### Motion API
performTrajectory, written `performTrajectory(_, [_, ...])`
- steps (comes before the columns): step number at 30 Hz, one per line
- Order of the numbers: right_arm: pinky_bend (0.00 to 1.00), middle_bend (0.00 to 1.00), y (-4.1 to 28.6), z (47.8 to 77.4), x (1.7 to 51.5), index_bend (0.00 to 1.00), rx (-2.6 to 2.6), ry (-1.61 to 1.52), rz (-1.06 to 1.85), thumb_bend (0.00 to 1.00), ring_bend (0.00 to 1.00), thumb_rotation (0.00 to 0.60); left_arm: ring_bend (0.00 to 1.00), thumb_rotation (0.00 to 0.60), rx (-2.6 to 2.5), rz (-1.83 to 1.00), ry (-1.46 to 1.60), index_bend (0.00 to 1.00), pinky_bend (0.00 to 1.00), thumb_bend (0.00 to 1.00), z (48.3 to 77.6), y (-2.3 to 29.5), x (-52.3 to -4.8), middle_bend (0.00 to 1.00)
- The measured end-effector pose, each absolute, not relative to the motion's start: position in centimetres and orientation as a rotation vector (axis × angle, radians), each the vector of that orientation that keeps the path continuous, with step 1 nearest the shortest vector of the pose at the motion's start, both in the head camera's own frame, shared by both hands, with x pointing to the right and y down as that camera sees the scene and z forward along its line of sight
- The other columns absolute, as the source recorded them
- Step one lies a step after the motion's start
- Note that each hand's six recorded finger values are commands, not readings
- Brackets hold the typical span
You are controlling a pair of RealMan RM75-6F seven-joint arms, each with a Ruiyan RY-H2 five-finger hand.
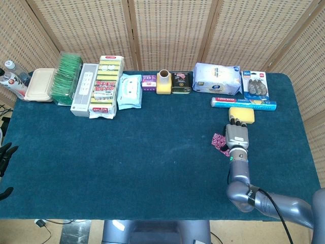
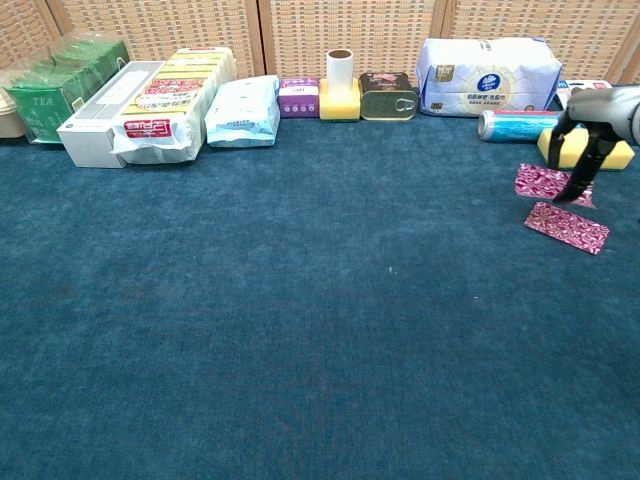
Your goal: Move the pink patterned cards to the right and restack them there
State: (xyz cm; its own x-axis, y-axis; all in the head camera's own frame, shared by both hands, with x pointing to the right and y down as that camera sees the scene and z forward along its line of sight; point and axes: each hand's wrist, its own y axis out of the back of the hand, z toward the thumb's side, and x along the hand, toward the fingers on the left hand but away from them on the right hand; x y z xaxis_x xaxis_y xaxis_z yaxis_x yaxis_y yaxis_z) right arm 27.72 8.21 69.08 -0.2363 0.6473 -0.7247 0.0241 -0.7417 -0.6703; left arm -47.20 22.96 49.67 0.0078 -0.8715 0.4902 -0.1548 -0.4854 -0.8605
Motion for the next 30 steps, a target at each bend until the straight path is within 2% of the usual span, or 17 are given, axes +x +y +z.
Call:
performTrajectory(9, [0.07,0.0,9.1,69.2,28.5,0.45,-1.602,-0.807,2.092,0.26,0.0,0.6,0.0,0.6,-1.689,-1.514,1.062,0.0,0.08,0.1,49.4,23.2,-47.2,0.0])
performTrajectory(30, [0.09,0.0,9.5,71.4,28.7,0.43,-1.584,-0.768,2.135,0.27,0.0,0.6,0.0,0.6,-1.681,-1.532,1.063,0.0,0.08,0.1,49.7,23.1,-47.2,0.0])
